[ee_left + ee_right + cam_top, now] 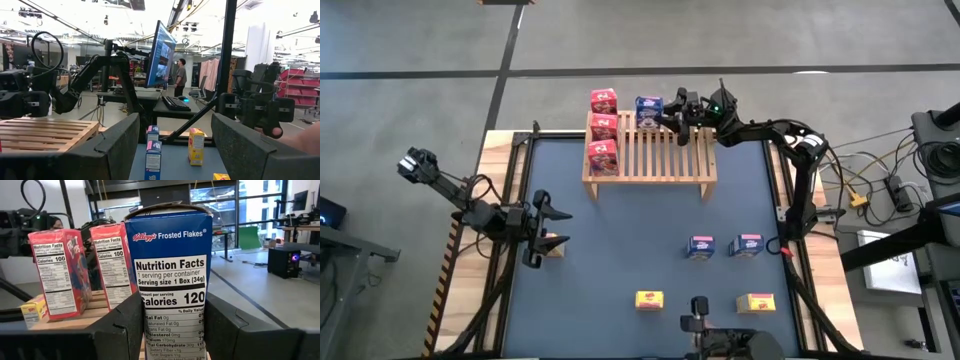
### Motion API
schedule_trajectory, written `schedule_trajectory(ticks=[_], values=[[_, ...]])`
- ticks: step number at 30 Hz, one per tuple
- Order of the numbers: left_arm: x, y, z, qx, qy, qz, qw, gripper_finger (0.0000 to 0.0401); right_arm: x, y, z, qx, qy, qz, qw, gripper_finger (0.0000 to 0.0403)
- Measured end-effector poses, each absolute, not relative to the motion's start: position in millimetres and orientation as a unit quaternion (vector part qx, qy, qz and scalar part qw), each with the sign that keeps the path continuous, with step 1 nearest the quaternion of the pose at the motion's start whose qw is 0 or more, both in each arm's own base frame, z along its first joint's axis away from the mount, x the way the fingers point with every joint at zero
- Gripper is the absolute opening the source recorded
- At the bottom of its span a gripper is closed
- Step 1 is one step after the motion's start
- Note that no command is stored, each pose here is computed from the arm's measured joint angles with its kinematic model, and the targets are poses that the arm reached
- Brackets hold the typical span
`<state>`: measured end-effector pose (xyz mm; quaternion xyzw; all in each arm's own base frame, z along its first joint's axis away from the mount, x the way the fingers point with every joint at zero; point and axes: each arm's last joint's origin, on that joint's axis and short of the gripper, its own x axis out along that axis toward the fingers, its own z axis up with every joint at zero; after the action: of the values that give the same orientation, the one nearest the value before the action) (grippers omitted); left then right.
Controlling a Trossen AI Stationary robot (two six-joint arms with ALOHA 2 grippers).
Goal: Stack cereal on shelf
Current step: Put the left blue cereal box on the shelf
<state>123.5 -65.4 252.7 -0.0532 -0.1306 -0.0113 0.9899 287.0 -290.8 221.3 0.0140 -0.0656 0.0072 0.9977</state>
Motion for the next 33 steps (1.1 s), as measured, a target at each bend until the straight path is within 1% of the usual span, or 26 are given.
schedule_trajectory(ticks=[9,17,22,27,33], values=[[123.6,-65.4,252.8,-0.053,-0.131,-0.011,0.990,0.0232,286.9,-290.2,221.0,0.003,-0.064,0.014,0.998,0.0158],[123.6,-65.4,252.6,-0.053,-0.130,-0.011,0.990,0.0232,286.9,-290.1,219.5,0.012,-0.059,0.014,0.998,0.0213],[123.6,-65.5,252.5,-0.053,-0.129,-0.011,0.990,0.0232,284.9,-290.4,223.2,0.009,-0.062,0.013,0.998,0.0232],[123.8,-65.6,252.1,-0.055,-0.127,-0.012,0.990,0.0232,281.0,-290.2,228.7,0.017,-0.047,0.009,0.999,0.0240],[123.8,-65.5,252.0,-0.055,-0.127,-0.011,0.990,0.0232,275.9,-284.3,239.7,0.007,-0.010,0.006,1.000,0.0239]])
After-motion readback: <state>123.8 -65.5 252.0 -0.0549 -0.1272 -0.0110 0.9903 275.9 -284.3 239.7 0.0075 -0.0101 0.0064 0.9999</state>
